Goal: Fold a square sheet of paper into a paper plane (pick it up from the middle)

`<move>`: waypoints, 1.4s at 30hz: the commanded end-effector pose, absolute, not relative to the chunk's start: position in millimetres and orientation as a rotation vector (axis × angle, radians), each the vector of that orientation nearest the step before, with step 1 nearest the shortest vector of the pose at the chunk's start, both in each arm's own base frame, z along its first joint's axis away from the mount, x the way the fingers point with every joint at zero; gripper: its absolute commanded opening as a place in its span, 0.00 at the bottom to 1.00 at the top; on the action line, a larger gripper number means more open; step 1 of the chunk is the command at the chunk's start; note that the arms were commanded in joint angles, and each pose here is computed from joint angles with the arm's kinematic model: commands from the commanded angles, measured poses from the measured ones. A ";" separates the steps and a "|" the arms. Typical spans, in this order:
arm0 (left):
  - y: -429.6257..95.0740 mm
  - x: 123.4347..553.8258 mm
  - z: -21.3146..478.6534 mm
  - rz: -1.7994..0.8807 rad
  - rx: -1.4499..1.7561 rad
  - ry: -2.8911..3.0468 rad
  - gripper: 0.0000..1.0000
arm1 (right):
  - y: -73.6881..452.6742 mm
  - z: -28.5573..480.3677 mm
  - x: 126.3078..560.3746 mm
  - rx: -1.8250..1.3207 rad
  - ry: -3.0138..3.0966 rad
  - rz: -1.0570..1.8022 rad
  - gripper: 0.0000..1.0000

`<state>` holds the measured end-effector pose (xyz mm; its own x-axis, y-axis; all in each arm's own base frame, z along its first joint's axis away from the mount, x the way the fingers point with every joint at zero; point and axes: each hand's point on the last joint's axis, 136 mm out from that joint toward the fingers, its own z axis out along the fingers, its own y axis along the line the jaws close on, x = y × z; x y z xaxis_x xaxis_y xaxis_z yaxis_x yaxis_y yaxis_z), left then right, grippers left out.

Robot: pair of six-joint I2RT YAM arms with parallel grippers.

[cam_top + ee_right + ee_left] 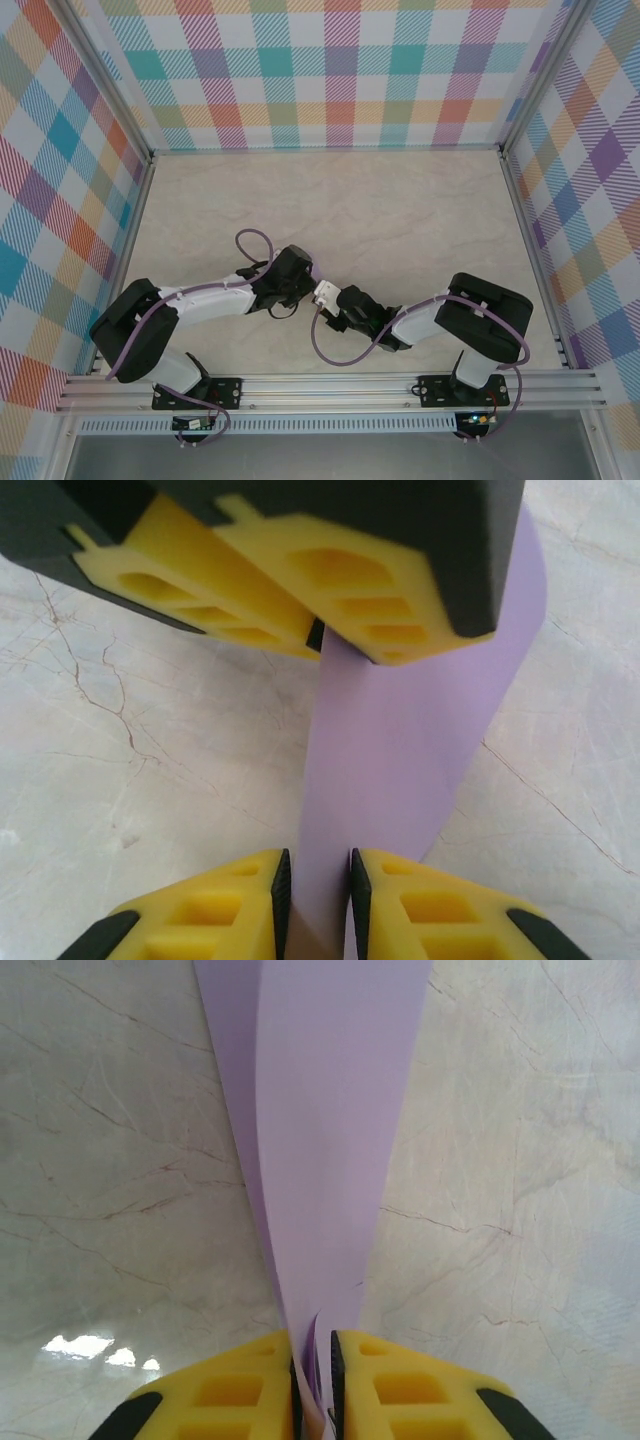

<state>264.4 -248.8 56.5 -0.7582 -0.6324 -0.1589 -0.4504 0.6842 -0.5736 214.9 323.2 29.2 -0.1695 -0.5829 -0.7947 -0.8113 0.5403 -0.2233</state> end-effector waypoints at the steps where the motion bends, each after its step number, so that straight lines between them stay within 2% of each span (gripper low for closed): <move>1: -248.8 266.0 59.8 -0.743 -0.829 2.587 0.21 | 331.5 41.6 217.5 -1.145 1.822 0.320 0.24; 7: -247.8 267.4 54.0 -0.763 -0.803 2.622 0.25 | 330.3 40.1 217.4 -1.150 1.826 0.311 0.22; 11: -244.8 269.6 54.2 -0.774 -0.802 2.620 0.23 | 328.0 38.9 218.1 -1.152 1.830 0.294 0.23; 13: -245.9 269.3 54.1 -0.783 -0.797 2.626 0.18 | 328.5 40.2 218.6 -1.148 1.831 0.296 0.26; 16: -248.2 268.7 54.9 -0.799 -0.798 2.631 0.12 | 330.9 43.9 220.3 -1.135 1.839 0.302 0.35; 19: -249.0 268.2 55.5 -0.801 -0.804 2.637 0.11 | 335.4 49.6 222.7 -1.115 1.830 0.316 0.42; 23: -250.2 268.3 57.1 -0.802 -0.808 2.643 0.11 | 342.2 56.5 229.3 -1.093 1.802 0.313 0.45; 42: -247.9 268.0 56.8 -0.773 -0.816 2.656 0.11 | 356.6 72.5 249.2 -0.994 1.723 0.291 0.41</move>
<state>272.7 -248.2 59.3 -0.7974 -0.5948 -0.1016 -0.4347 0.6830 -0.5870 237.0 338.9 38.1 -0.1389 -0.5668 -0.8121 -0.7670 0.5803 -0.2739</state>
